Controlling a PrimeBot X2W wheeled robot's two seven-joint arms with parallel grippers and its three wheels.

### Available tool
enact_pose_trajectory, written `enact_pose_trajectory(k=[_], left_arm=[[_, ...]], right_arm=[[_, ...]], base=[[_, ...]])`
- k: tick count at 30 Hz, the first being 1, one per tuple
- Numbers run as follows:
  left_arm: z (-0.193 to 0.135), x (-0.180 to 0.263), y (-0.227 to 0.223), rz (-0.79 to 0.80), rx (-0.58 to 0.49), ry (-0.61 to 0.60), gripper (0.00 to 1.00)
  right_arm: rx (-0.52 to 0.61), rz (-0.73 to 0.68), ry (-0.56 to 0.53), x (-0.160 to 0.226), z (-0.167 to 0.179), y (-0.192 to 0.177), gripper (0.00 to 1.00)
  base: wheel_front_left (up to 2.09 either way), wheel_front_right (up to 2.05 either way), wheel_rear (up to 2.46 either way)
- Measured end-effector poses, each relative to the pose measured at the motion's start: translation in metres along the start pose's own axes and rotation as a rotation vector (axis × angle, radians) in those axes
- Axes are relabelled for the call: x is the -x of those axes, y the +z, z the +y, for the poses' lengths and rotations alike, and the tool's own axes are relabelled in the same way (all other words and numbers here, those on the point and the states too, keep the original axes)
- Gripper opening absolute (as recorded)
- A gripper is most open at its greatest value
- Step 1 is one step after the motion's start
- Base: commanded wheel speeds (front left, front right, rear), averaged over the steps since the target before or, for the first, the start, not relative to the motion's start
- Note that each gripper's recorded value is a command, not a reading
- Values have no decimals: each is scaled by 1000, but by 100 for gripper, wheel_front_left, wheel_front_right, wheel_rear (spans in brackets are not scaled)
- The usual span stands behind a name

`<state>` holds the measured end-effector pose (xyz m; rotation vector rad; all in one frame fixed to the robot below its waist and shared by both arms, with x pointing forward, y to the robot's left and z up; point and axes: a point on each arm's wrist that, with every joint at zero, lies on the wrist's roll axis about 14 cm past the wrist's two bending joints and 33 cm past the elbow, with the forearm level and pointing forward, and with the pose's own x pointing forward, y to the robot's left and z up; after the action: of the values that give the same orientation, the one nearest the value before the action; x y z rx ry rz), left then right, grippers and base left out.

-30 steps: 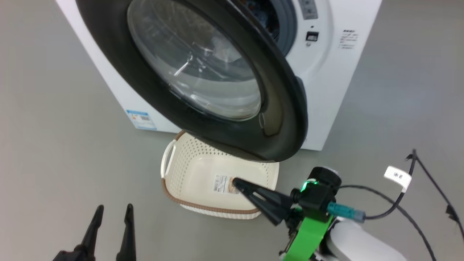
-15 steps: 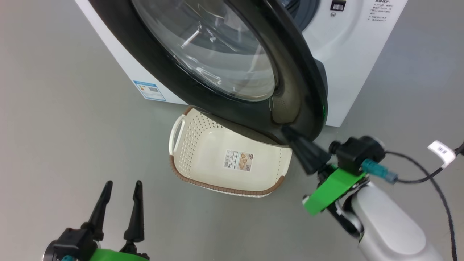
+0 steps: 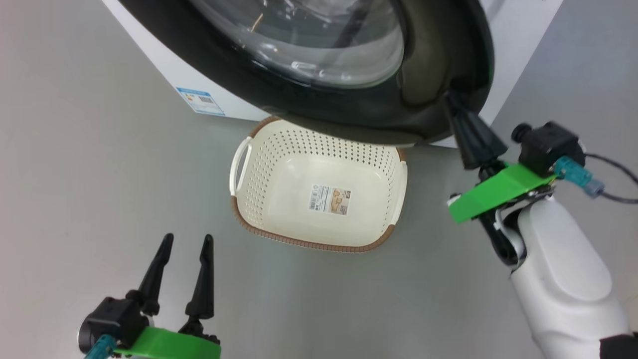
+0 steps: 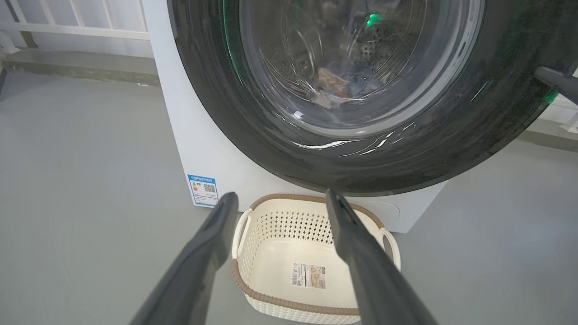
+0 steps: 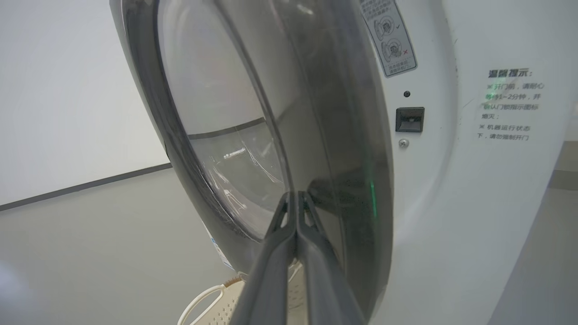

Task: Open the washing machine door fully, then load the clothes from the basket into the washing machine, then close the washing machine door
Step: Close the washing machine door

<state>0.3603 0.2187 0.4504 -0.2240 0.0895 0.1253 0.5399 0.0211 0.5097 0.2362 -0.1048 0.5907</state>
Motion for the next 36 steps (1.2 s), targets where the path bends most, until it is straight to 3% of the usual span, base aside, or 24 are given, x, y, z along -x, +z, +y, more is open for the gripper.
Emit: enact_pose_trajectory(k=[19, 36], left_arm=[[-15, -27, -18, 50, 21, -49, 100], [-19, -32, -20, 55, 23, -62, 100]], right_arm=[[-1, -86, -82, -67, -55, 15, 0], [-2, -63, -91, -78, -62, 6, 0]], base=[[0, 0, 0], [0, 0, 0]])
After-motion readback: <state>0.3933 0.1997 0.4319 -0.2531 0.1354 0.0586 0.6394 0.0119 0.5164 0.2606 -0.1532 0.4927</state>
